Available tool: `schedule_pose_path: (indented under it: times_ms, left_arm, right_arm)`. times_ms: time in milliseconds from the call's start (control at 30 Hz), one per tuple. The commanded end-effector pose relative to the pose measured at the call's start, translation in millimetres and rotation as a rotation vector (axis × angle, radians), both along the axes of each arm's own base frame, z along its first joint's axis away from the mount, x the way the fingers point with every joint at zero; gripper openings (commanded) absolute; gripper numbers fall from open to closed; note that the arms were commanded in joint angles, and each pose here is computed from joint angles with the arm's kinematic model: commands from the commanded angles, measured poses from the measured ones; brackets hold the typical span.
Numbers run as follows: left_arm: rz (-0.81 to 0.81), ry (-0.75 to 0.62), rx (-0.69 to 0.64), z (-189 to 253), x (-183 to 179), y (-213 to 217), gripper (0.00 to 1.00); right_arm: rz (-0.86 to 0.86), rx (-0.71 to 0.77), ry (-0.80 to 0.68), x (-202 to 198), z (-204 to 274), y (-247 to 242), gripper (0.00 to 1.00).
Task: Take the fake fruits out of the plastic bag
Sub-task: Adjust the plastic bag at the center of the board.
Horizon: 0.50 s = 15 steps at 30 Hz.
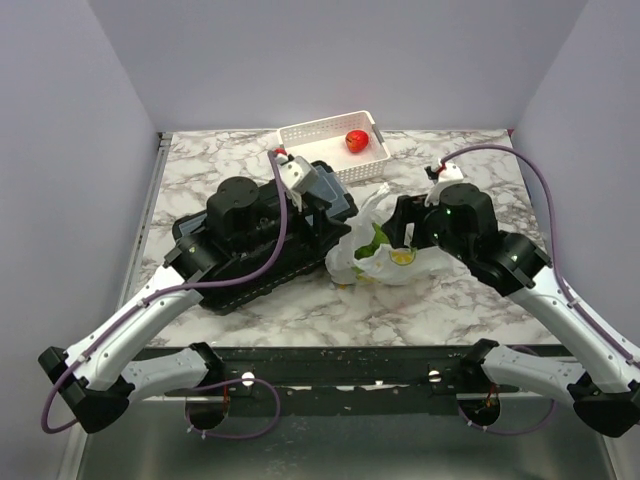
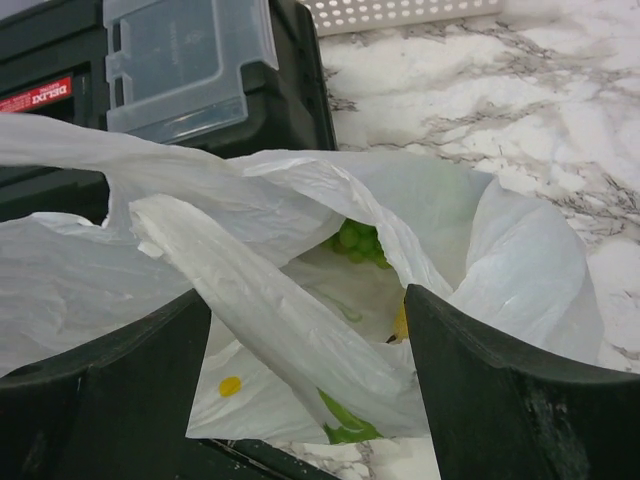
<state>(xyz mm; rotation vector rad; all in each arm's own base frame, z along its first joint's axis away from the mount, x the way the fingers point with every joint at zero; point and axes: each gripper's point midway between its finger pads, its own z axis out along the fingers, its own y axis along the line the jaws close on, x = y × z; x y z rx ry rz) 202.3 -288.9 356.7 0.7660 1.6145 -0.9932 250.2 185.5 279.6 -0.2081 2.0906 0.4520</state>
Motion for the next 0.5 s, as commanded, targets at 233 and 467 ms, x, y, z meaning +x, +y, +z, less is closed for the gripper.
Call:
schedule_pose_path:
  times_ms: [233,467]
  left_arm:
    - [0.021,0.011,0.118,25.5,14.1,-31.8,0.81]
    - [0.026,-0.029,0.092,38.5,17.6,-51.0,0.89]
  right_arm:
    - [-0.011,-0.089,-0.114,30.9,23.0,2.2,0.86]
    - [0.061,-0.022,-0.133,22.9,23.7,14.9,0.80]
